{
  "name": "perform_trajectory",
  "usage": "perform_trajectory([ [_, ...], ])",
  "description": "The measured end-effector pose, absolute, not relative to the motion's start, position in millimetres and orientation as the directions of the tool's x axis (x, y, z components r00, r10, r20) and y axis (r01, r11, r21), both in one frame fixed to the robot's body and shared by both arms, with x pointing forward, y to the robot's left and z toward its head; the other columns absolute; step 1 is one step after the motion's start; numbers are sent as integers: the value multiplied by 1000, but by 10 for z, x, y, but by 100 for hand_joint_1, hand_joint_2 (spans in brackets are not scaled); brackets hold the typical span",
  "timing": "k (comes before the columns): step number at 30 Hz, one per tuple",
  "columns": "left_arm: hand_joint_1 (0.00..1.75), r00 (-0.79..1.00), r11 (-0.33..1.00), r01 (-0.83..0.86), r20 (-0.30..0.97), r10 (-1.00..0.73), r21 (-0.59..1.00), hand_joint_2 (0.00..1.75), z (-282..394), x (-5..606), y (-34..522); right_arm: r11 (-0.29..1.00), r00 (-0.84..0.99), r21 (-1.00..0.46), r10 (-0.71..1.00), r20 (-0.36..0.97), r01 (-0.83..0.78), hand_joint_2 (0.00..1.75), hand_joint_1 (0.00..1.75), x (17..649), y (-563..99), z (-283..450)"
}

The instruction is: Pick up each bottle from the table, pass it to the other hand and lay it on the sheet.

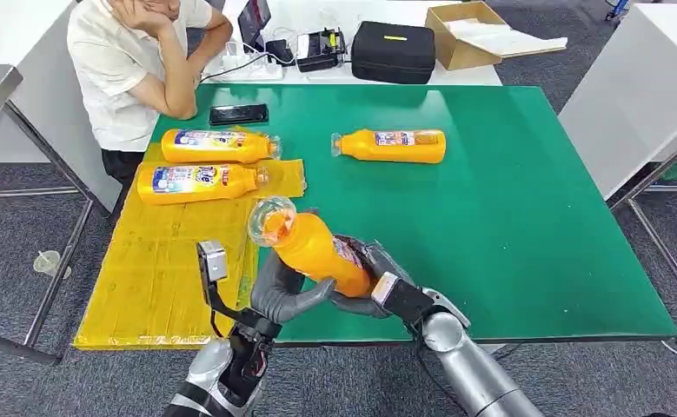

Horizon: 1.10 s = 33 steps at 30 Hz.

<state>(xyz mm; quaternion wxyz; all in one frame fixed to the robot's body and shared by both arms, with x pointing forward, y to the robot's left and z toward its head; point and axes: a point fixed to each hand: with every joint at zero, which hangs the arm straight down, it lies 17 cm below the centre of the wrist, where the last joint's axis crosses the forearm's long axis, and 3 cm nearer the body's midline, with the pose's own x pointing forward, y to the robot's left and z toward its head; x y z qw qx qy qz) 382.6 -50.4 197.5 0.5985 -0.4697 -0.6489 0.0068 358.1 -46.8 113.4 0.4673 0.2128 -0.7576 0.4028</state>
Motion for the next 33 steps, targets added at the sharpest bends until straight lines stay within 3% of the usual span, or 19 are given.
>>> perform_trajectory([
  [9, 0, 162, 568, 598, 779, 605, -565, 175, 1915, 3826, -517, 589, -456, -402, 64, 888, -701, 175, 175, 3597, -462, 1069],
  [14, 0, 99, 655, 575, 836, 539, -490, 175, 1846, 3887, -492, 585, -434, -408, 105, 895, -701, 175, 175, 3618, -475, 964],
  [15, 9, 85, 668, 572, 845, 528, -475, 175, 1846, 3897, -486, 584, -431, -408, 109, 896, -701, 175, 175, 3616, -474, 952],
  [16, 155, 73, 677, 569, 849, 523, -466, 175, 1857, 3906, -476, 584, -427, -407, 112, 897, -702, 175, 175, 3610, -467, 938],
  [17, 175, 63, 684, 565, 851, 522, -462, 175, 1871, 3919, -462, 582, -424, -407, 116, 898, -703, 175, 175, 3603, -459, 926],
  [27, 175, -58, 774, 493, 872, 485, -398, 175, 1994, 4048, -287, 592, -388, -384, 127, 913, -709, 175, 175, 3533, -348, 840],
  [33, 175, 44, 687, 508, 812, 582, -520, 175, 1998, 4025, -316, 598, -391, -382, 121, 912, -705, 175, 175, 3524, -277, 847],
])
